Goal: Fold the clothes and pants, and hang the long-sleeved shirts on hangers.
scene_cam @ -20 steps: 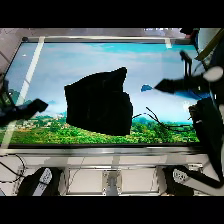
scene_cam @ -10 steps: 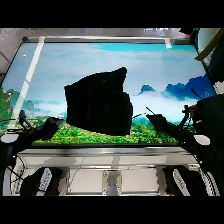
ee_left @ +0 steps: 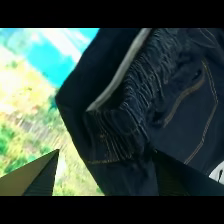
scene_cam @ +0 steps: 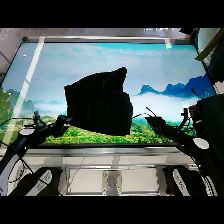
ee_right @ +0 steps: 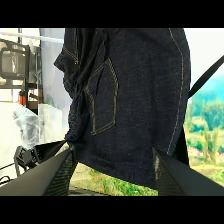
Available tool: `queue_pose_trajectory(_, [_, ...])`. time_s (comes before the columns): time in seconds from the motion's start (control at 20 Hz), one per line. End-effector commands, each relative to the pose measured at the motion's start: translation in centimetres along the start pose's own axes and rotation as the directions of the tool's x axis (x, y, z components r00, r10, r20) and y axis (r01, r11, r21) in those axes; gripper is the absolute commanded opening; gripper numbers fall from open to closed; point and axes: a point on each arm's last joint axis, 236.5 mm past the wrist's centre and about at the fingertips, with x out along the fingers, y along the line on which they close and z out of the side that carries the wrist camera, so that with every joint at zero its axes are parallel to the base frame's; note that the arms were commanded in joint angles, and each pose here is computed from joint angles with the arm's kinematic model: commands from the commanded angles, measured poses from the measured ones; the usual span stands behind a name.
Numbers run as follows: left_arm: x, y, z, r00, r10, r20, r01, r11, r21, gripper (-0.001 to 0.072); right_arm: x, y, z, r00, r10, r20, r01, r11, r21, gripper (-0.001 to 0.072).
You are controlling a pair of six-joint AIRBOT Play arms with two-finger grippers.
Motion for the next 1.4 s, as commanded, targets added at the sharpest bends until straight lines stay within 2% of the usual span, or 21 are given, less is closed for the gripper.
queue_pose_trajectory(0.0, [0.7, 0.5, 0.7, 1.000, 0.010, 0.026, -0.008, 0.998, -0.055, 0.0625, 0.0, 0.0, 0.0, 1.000, 0.002, 0.000, -0.002, 1.000, 0.000, 0.0556])
queue_pose_trajectory(0.2, [0.8, 0.7, 2.0, 0.997, 0.017, 0.081, -0.009, 0.995, -0.099, 0.0610, 0.0, 0.1, -0.1, 1.000, 0.005, -0.002, -0.005, 1.000, 0.002, 0.0554])
queue_pose_trajectory(0.3, [1.3, 0.7, 1.6, 0.997, 0.022, 0.071, -0.015, 0.995, -0.102, 0.0499, 0.0, 0.2, -0.1, 1.000, 0.008, -0.003, -0.008, 1.000, 0.005, 0.0554])
queue_pose_trajectory(0.35, [1.7, 0.8, 1.3, 0.997, 0.032, 0.071, -0.025, 0.995, -0.094, 0.0472, 0.0, 0.2, -0.1, 1.000, 0.009, -0.002, -0.009, 1.000, 0.005, 0.0554])
queue_pose_trajectory(0.55, [3.2, 0.6, 0.0, 0.997, 0.060, 0.058, -0.056, 0.996, -0.063, 0.0472, 0.0, 0.5, -0.5, 1.000, 0.020, -0.021, -0.020, 1.000, 0.005, 0.0554])
queue_pose_trajectory(0.6, [3.4, 0.5, -0.1, 0.997, 0.061, 0.054, -0.058, 0.997, -0.060, 0.0451, 0.0, 0.5, -0.7, 0.999, 0.023, -0.027, -0.023, 1.000, 0.006, 0.0554])
queue_pose_trajectory(0.65, [3.5, 0.3, 0.0, 0.997, 0.059, 0.054, -0.056, 0.997, -0.057, 0.0271, 0.0, 0.6, -0.7, 0.999, 0.024, -0.028, -0.024, 1.000, 0.006, 0.0554])
queue_pose_trajectory(0.7, [3.5, -0.1, 0.3, 0.997, 0.052, 0.059, -0.049, 0.997, -0.053, 0.0045, 0.0, 0.6, -0.7, 0.999, 0.024, -0.028, -0.024, 1.000, 0.006, 0.0554])
queue_pose_trajectory(0.85, [3.4, -1.7, 1.4, 0.997, 0.023, 0.078, -0.021, 0.999, -0.036, 0.0041, 0.0, 0.2, -1.0, 0.999, 0.006, -0.044, -0.007, 1.000, -0.017, 0.0553])
queue_pose_trajectory(0.95, [3.2, -2.7, 1.9, 0.996, 0.003, 0.085, -0.001, 1.000, -0.023, 0.0041, -0.2, -1.8, -1.9, 0.993, -0.087, -0.084, 0.079, 0.992, -0.094, 0.0552])
queue_pose_trajectory(1.1, [2.5, -4.4, 2.7, 0.993, -0.035, 0.112, 0.030, 0.998, 0.049, 0.0040, -1.0, -6.0, -3.5, 0.954, -0.256, -0.155, 0.259, 0.966, -0.002, 0.0553])
queue_pose_trajectory(1.2, [2.0, -5.2, 2.8, 0.991, -0.057, 0.121, 0.049, 0.996, 0.072, 0.0040, -0.3, -5.8, -4.5, 0.957, -0.219, -0.190, 0.236, 0.969, 0.071, 0.0553])
queue_pose_trajectory(1.35, [1.7, -5.8, 1.9, 0.993, -0.078, 0.088, 0.071, 0.994, 0.088, 0.0040, 1.7, -7.0, -6.6, 0.936, -0.249, -0.249, 0.277, 0.957, 0.084, 0.0552])
